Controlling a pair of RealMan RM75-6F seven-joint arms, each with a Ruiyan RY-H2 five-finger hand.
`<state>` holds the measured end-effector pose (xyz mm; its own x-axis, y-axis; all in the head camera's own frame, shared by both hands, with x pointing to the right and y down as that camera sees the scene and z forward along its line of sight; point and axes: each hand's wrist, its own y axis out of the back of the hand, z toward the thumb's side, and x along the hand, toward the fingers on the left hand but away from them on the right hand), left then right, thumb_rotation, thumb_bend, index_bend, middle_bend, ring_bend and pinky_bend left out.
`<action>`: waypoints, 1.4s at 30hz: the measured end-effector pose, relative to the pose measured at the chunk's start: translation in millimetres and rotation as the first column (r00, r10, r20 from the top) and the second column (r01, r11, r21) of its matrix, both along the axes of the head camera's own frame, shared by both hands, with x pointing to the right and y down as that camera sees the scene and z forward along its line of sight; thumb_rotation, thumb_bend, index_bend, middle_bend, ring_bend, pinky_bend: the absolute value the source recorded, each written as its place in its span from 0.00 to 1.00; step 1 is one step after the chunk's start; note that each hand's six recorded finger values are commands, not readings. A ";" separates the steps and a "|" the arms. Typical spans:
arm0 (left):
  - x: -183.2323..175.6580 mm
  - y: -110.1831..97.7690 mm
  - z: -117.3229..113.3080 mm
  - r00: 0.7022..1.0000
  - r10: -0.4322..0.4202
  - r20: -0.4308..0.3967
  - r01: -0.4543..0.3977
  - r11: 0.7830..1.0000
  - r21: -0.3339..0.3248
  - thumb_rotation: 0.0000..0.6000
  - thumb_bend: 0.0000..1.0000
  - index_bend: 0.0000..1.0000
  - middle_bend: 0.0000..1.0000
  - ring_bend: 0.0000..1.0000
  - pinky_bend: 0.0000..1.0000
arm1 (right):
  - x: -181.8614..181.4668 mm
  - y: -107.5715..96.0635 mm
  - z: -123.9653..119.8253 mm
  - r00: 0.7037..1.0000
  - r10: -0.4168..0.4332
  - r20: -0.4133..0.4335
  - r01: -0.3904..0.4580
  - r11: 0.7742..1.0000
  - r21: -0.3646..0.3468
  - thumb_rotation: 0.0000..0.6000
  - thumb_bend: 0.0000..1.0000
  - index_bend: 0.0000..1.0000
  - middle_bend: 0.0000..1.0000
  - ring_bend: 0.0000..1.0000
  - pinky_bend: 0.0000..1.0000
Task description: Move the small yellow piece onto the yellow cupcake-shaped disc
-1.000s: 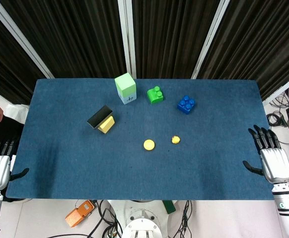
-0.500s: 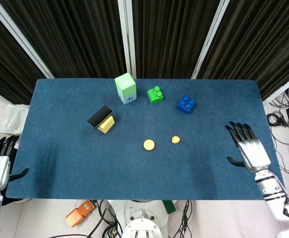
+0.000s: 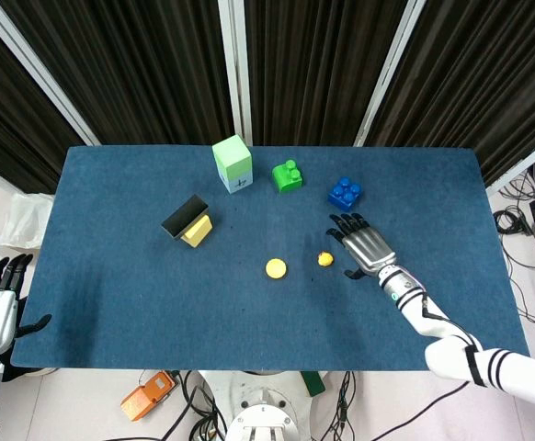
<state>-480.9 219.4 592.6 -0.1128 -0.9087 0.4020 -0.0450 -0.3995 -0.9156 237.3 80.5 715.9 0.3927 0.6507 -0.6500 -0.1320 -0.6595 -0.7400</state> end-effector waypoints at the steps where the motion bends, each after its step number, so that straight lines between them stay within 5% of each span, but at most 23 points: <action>1: -0.4 0.1 0.3 1.000 -0.001 0.000 0.001 1.000 0.000 1.00 0.03 0.07 0.08 0.05 0.00 | -3.9 -0.4 6.7 1.000 0.000 -0.005 0.000 1.000 -0.007 1.00 0.32 0.34 0.05 0.00 0.13; 12: -5.2 3.3 3.4 1.000 -0.013 0.000 0.013 1.000 -0.006 1.00 0.04 0.07 0.08 0.05 0.00 | -25.1 0.5 34.3 1.000 0.008 0.006 -0.008 0.999 -0.046 1.00 0.37 0.44 0.10 0.04 0.15; 23: -10.8 8.6 4.6 1.000 -0.029 0.003 0.029 1.000 -0.010 1.00 0.04 0.07 0.08 0.05 0.00 | -31.6 -6.0 40.0 0.999 0.037 0.035 -0.035 0.999 -0.032 1.00 0.48 0.67 0.19 0.11 0.19; 35: -10.4 7.5 2.8 1.000 -0.024 0.003 0.024 1.000 -0.004 1.00 0.03 0.07 0.08 0.05 0.00 | -78.8 -11.3 2.7 0.983 -0.028 0.181 0.029 1.000 -0.004 1.00 0.48 0.66 0.19 0.11 0.19; 42: -15.6 13.5 2.0 0.999 -0.040 0.008 0.041 0.999 -0.007 1.00 0.04 0.07 0.08 0.05 0.00 | -119.6 -7.3 8.6 0.977 -0.092 0.190 0.097 0.995 -0.016 1.00 0.48 0.64 0.19 0.11 0.19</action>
